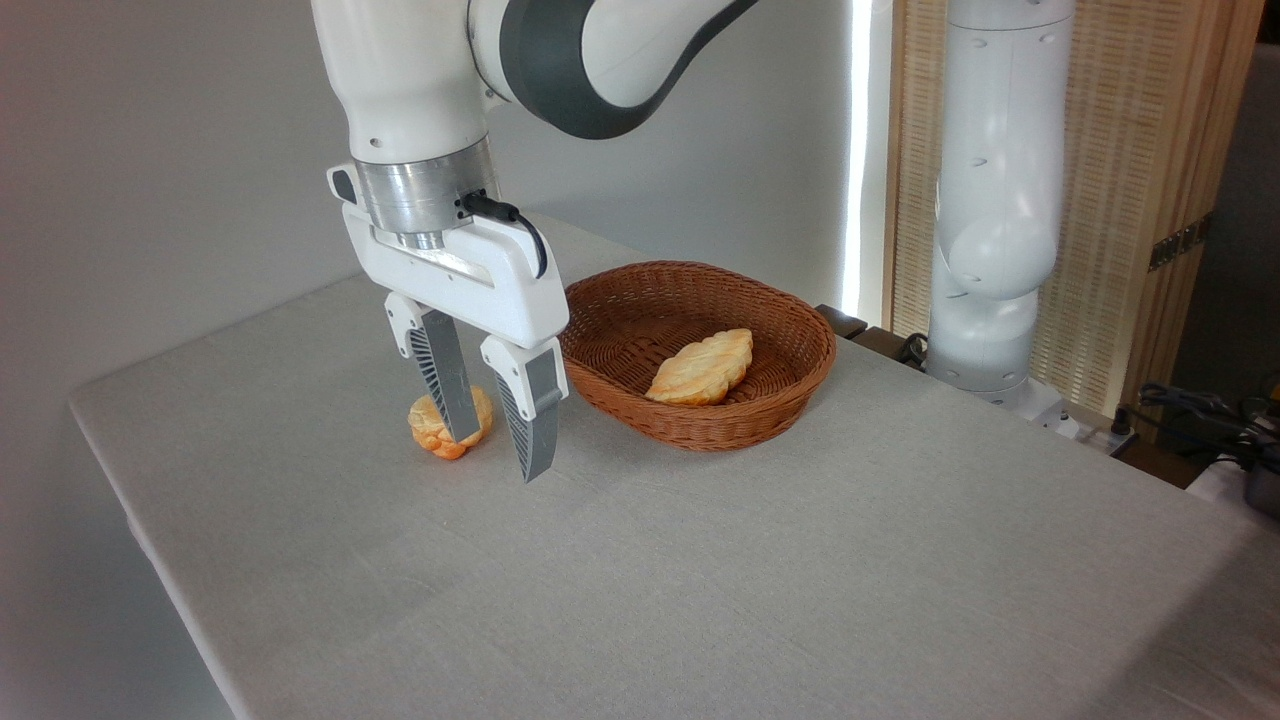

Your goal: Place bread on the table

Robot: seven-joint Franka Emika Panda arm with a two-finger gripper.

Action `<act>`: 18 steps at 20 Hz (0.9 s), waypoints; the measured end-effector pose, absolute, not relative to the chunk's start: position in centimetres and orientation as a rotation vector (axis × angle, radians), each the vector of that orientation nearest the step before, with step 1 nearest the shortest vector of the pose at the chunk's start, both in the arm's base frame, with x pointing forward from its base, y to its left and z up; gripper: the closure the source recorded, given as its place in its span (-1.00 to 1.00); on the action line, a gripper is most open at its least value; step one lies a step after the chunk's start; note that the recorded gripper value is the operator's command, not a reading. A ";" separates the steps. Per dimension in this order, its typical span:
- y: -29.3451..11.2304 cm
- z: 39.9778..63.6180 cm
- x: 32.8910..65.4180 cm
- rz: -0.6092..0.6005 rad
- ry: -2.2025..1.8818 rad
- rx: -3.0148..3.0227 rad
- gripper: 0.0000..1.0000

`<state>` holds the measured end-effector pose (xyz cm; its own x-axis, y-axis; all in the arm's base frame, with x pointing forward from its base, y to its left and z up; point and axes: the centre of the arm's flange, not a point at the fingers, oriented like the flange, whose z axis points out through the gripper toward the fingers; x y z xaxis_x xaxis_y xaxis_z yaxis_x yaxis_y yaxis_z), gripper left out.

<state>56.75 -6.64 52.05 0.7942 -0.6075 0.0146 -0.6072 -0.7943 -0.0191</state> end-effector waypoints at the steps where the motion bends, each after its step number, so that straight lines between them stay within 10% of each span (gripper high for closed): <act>1: -6.6 52.0 56.8 -0.031 1.002 -2.963 -1.00; 18: -6.4 52.1 56.8 -0.031 0.996 -2.965 -1.00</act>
